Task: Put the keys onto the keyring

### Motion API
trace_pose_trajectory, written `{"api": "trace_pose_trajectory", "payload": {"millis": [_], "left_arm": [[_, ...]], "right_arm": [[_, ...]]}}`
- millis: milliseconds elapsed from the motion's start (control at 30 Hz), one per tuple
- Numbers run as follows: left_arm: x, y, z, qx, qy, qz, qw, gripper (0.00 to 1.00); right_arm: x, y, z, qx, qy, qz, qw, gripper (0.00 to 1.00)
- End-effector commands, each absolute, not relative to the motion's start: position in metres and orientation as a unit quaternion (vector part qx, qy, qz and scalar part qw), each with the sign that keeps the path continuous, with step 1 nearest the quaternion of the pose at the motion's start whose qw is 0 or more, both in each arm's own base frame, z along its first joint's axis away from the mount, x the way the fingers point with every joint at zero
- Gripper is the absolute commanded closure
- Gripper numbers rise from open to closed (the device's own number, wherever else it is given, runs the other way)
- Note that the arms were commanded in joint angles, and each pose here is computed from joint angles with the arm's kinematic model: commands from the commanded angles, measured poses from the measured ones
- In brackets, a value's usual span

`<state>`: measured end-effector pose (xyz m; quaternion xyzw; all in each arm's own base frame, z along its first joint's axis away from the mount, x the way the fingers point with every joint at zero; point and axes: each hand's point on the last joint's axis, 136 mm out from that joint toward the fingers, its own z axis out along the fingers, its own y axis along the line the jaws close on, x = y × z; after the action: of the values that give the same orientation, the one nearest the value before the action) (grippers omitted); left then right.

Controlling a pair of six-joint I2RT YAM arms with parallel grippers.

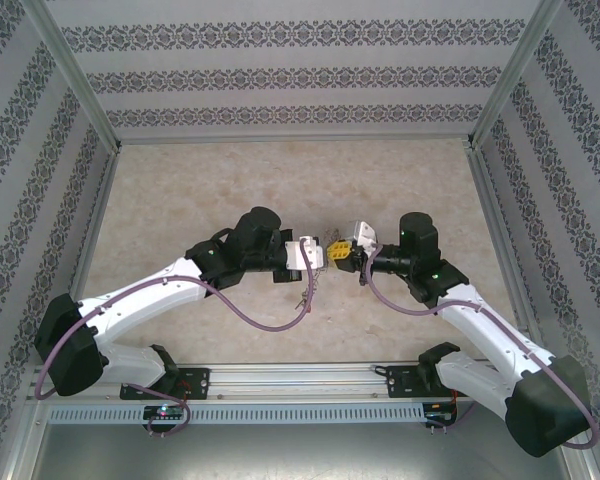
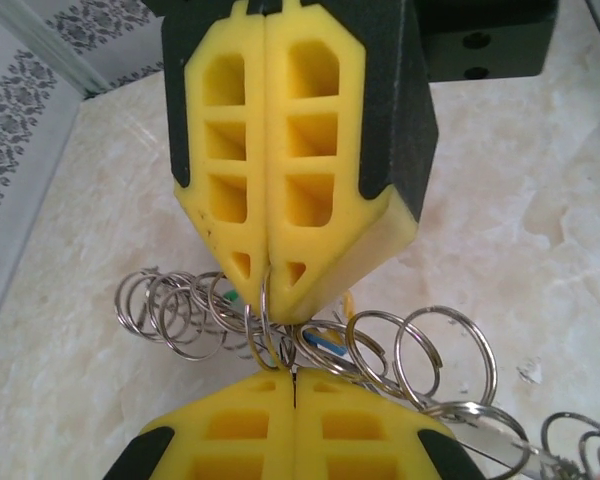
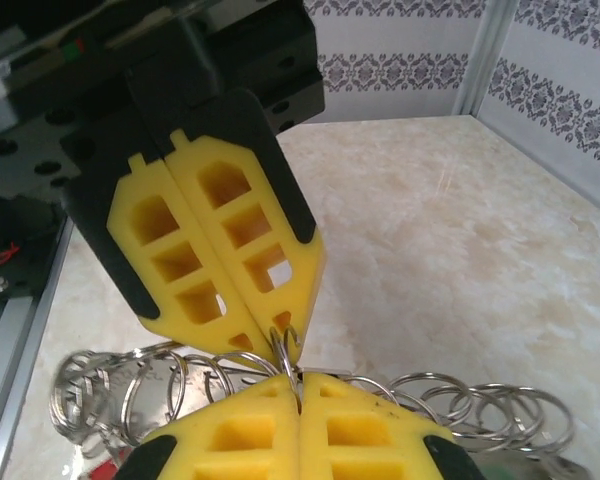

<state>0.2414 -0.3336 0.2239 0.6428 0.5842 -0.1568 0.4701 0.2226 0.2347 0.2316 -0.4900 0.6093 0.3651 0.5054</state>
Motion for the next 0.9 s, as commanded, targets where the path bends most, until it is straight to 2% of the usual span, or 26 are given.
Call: {"api": "trace_pose_trajectory", "payload": {"millis": [0,533,700,767,833,867], "left_arm": [[0.230,-0.348,0.226,0.633,0.572,-0.201,0.481,1.00],[0.256,-0.361,0.247,0.493,0.626,-0.271,0.540,1.00],[0.260,-0.361,0.255,0.459,0.635,-0.291,0.549,1.00],[0.265,-0.357,0.258,0.436,0.646,-0.300,0.550,0.94],[0.267,-0.355,0.261,0.421,0.655,-0.316,0.542,0.80],[0.266,-0.354,0.262,0.421,0.656,-0.321,0.538,0.78]], "right_arm": [[0.235,0.235,0.279,-0.465,0.564,0.362,0.578,1.00],[0.250,0.231,0.306,-0.316,0.578,0.402,0.636,1.00],[0.245,0.235,0.320,-0.319,0.554,0.428,0.639,1.00],[0.243,0.239,0.320,-0.332,0.550,0.436,0.630,1.00],[0.242,0.242,0.319,-0.336,0.549,0.440,0.626,1.00],[0.242,0.244,0.319,-0.340,0.547,0.439,0.626,1.00]]}}
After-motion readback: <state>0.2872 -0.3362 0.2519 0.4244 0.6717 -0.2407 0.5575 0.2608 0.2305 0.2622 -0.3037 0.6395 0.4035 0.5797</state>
